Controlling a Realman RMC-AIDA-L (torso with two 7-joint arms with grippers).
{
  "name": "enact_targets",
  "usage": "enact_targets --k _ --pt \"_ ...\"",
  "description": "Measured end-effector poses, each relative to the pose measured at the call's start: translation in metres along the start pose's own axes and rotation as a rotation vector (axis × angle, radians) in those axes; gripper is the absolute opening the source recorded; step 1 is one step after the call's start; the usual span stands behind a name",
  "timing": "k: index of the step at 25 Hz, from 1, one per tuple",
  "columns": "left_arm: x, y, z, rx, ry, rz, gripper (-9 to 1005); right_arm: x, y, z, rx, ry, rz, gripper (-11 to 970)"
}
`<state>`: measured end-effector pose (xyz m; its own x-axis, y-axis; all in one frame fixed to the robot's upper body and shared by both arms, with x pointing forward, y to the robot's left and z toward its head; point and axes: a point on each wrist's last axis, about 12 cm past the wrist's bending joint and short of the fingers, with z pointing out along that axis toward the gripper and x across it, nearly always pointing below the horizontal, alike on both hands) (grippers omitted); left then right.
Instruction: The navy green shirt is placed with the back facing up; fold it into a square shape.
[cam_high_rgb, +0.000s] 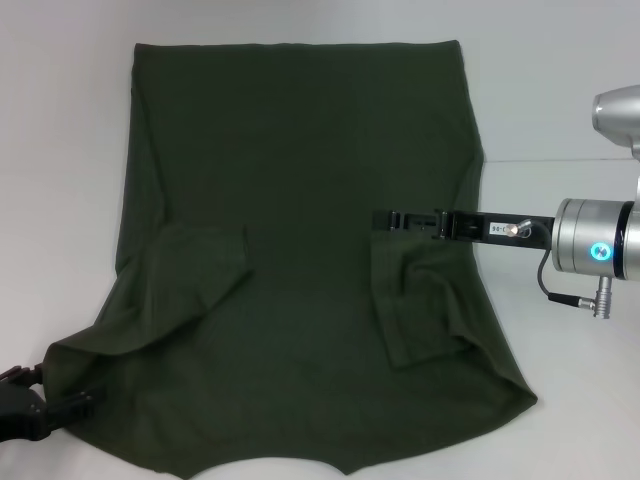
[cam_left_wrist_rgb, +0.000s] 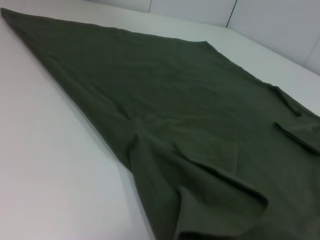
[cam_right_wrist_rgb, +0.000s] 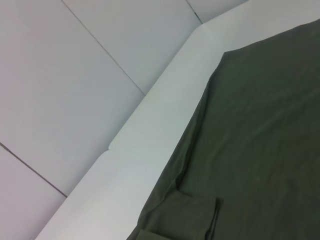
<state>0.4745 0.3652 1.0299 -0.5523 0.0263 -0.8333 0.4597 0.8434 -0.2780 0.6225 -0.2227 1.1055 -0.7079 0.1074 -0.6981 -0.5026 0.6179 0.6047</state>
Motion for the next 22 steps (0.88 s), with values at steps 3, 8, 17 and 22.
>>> enact_targets --k 3,8,17,22 --pt "-0.0005 -0.0005 0.0001 0.003 -0.001 0.002 874 0.0002 -0.0006 -0.0006 0.002 0.0 0.001 910" --pt "-0.0031 0.0017 -0.0004 -0.004 -0.002 0.007 855 0.0003 -0.0009 -0.001 0.003 -0.002 0.002 910" --pt "-0.0075 0.0046 -0.0016 -0.005 0.003 0.004 647 0.0014 -0.0008 -0.0007 0.001 -0.003 0.003 909" --pt "-0.0097 0.0055 -0.0024 -0.009 0.001 0.011 342 0.0026 -0.0009 -0.0009 0.001 0.0 0.005 909"
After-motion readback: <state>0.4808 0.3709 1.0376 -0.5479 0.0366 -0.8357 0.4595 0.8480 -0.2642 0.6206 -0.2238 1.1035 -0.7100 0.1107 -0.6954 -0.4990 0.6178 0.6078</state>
